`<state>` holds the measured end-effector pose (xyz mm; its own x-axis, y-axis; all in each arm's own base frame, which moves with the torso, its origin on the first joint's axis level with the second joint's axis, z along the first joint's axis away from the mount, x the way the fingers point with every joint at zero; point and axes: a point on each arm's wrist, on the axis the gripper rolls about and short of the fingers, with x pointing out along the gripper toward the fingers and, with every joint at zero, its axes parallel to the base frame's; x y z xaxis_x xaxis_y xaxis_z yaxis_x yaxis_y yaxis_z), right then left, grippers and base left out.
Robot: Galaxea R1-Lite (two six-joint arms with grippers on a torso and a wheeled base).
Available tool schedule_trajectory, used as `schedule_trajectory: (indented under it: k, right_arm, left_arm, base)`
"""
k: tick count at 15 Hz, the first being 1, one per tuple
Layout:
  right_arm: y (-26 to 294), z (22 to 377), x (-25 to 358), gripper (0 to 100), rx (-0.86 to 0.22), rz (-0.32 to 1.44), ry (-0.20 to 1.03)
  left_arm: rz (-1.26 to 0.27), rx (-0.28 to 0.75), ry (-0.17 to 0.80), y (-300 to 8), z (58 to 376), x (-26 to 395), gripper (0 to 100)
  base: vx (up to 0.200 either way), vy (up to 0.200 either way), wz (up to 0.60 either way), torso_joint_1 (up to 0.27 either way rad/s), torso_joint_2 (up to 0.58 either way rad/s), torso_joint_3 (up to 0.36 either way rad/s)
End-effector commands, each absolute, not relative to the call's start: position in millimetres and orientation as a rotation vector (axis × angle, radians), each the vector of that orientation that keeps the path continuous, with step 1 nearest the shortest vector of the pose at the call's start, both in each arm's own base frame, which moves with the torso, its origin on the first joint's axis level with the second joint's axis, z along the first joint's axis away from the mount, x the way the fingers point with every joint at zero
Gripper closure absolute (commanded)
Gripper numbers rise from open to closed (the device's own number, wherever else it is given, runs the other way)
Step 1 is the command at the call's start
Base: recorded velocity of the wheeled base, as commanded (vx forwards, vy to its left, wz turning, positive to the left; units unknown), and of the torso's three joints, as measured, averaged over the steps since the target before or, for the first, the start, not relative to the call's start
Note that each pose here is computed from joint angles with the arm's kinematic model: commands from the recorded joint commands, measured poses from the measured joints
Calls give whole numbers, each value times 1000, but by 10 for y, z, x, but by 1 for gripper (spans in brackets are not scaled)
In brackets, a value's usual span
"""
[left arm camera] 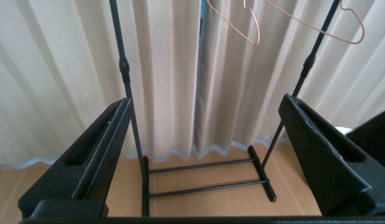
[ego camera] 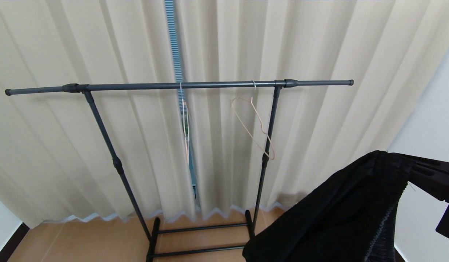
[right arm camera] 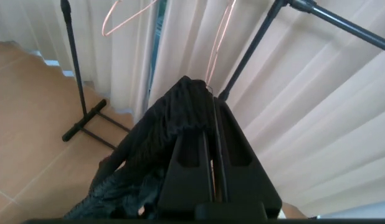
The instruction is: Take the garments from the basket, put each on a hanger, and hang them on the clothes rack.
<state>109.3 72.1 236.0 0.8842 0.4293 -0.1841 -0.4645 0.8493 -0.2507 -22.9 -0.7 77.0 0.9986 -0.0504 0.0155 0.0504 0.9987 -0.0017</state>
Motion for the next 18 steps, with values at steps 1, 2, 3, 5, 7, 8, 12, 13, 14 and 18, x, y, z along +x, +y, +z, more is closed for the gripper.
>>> schedule_trajectory:
  k: [1,2,3,5,7,8,12,13,14,18]
  right_arm:
    - [722,2293,1092,100,-331,479,140]
    - [750,2295,1118,100,-339,483,146]
    - [864,2323,1203,100,-348,511,157]
    - [1132,2442,1373,100,-317,566,181]
    - [1371,2564,1657,100,-266,517,262]
    - [1449,2606,1747,100,-250,513,299]
    - [1825,2574,2201,100,-187,434,378]
    - [1891,2581,2278,100,-177,412,375]
    - [1994,2592,2403,100,-153,385,370]
    - [2354,2633,2615,100,-141,393,334]
  left_arm:
    - [-57,2,-14,-8,769,-228,0]
    - [-77,26,-13,-12,767,-229,0]
    - [-91,63,25,-15,765,-206,0]
    - [-153,69,230,-24,795,-60,0]
    - [-283,-77,397,-66,1068,214,0]
    - [-317,-138,468,-90,1216,384,0]
    - [-454,-257,666,-356,1542,955,0]
    - [-475,-281,692,-427,1588,1034,0]
    - [-498,-311,744,-565,1631,1162,0]
    - [-567,-356,899,-1095,1664,1528,0]
  base:
    - [0,0,0,0,0,0]
    - [0,0,0,0,0,0]
    - [0,0,0,0,0,0]
    - [0,0,0,0,0,0]
    - [0,0,0,0,0,0]
    - [0,0,0,0,0,0]
    - [0,0,0,0,0,0]
    - [0,0,0,0,0,0]
    - [0,0,0,0,0,0]
    - [0,0,0,0,0,0]
